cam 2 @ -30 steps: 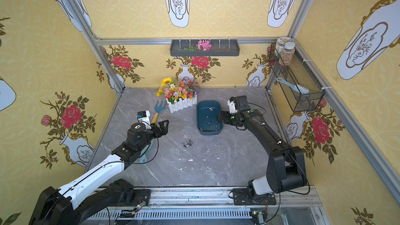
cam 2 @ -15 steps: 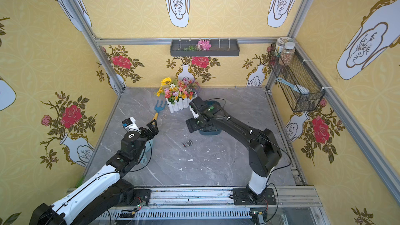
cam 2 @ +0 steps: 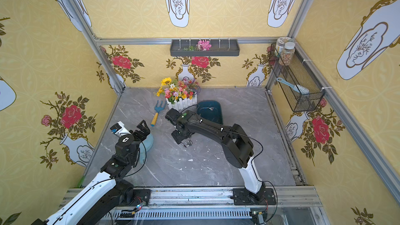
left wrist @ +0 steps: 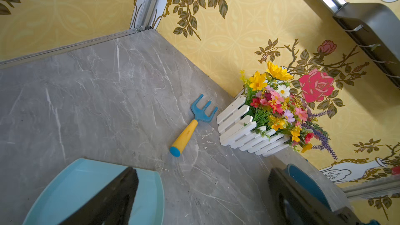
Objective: Put the bit on the desktop into the storage box
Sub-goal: Pick up the screwdriver bit from the center of the board.
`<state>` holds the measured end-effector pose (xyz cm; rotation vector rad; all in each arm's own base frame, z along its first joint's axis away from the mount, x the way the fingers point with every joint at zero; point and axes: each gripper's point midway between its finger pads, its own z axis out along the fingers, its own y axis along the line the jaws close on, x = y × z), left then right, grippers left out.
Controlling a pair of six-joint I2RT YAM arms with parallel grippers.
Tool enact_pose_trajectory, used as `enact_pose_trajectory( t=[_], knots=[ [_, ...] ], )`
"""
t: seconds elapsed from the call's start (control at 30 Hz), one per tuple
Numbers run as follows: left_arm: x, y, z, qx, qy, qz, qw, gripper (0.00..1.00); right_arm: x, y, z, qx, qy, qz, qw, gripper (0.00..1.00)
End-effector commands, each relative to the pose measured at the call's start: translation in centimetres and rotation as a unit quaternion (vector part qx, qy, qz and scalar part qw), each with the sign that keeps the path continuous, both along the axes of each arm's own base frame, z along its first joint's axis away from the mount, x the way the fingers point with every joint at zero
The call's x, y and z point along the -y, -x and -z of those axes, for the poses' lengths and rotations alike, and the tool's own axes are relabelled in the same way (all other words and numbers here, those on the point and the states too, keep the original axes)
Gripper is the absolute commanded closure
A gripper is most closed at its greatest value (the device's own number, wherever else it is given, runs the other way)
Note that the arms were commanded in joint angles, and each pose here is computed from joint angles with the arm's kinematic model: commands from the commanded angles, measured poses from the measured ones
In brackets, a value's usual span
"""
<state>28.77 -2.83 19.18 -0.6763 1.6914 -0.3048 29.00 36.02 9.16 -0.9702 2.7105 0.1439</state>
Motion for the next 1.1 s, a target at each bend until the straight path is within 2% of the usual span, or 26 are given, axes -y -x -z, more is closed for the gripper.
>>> enact_pose_trajectory(
  t=[0.0, 0.23, 0.6, 0.77, 1.07],
  knots=[
    [-0.8, 0.2, 0.1, -0.003, -0.012, -0.018, 1.000, 0.00, 0.0, 0.8, 0.8, -0.013, 0.020, -0.013, 1.000, 0.31],
    [-0.9, 0.2, 0.3, -0.008, -0.015, -0.024, 1.000, 0.00, -0.4, 1.5, 2.4, -0.030, 0.035, -0.022, 0.999, 0.39],
    [-0.9, 0.0, 0.5, -0.015, -0.021, -0.024, 0.999, 0.00, -1.1, 2.2, 4.2, -0.048, 0.043, -0.031, 0.997, 0.59],
    [-0.8, 0.0, 0.5, -0.015, -0.021, -0.021, 0.999, 0.00, -1.0, 2.2, 4.9, -0.054, 0.051, -0.031, 0.997, 0.64],
    [-0.8, 0.0, 0.7, -0.018, -0.021, -0.022, 0.999, 0.00, -0.8, 2.1, 6.0, -0.056, 0.063, -0.027, 0.996, 0.65]
  ],
)
